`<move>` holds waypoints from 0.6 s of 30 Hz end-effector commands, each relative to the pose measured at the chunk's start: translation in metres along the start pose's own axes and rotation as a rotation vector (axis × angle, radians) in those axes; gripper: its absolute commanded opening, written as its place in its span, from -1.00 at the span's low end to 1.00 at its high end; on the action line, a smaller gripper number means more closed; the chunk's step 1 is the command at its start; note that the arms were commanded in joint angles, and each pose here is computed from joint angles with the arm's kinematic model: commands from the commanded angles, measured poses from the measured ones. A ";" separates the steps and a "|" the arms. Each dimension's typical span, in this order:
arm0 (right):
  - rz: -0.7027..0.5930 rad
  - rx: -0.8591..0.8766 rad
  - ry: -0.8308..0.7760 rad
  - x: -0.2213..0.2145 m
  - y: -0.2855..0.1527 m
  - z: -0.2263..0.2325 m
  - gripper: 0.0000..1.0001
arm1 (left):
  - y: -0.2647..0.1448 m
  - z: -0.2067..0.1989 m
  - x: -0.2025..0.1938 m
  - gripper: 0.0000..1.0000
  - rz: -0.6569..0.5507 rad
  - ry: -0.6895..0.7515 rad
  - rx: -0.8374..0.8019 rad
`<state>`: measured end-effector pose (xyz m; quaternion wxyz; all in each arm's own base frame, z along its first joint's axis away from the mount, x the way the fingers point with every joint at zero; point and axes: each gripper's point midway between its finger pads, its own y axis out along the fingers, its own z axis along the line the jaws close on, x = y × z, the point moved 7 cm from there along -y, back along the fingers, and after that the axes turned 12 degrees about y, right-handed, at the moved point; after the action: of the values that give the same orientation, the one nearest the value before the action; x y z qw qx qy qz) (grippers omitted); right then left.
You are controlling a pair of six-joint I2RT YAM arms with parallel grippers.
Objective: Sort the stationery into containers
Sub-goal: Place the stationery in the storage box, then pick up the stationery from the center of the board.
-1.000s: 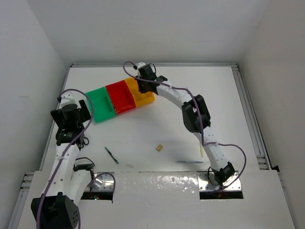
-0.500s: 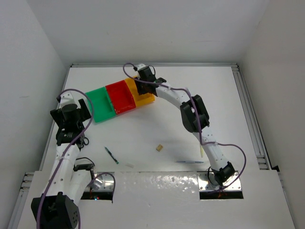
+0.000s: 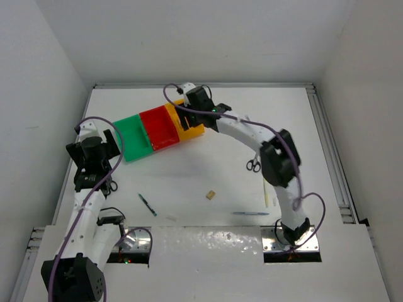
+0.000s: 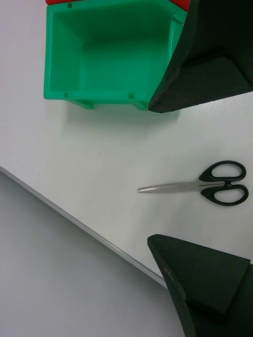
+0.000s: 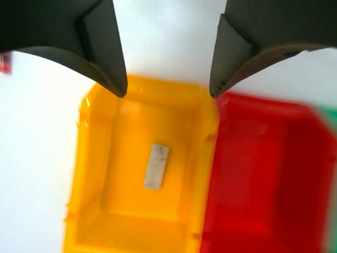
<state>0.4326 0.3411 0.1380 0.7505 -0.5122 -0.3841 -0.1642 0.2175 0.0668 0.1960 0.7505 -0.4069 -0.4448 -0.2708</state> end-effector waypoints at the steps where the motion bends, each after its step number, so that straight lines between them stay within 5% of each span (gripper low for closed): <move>1: -0.080 0.013 -0.030 0.016 -0.102 0.008 0.28 | -0.001 0.004 0.017 0.98 -0.074 -0.040 0.017; 8: 0.261 0.014 -0.061 -0.156 -0.166 0.004 0.66 | -0.001 -0.002 0.016 0.96 -0.072 -0.054 -0.023; 11: 0.292 -0.096 0.113 -0.173 -0.179 0.012 0.66 | -0.003 -0.006 0.019 0.94 -0.076 -0.053 -0.049; 15: 0.181 -0.269 0.470 -0.168 -0.181 0.012 0.54 | -0.007 -0.013 0.022 0.94 -0.091 -0.049 -0.082; 18: 0.092 -0.331 0.596 -0.158 -0.180 0.013 0.52 | -0.010 -0.019 0.019 0.94 -0.099 -0.032 -0.106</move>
<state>0.1928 0.2442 0.1121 0.7448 -0.6211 -0.1629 -0.1815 0.2234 0.0526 0.1982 0.7287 -0.4283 -0.4443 -0.2969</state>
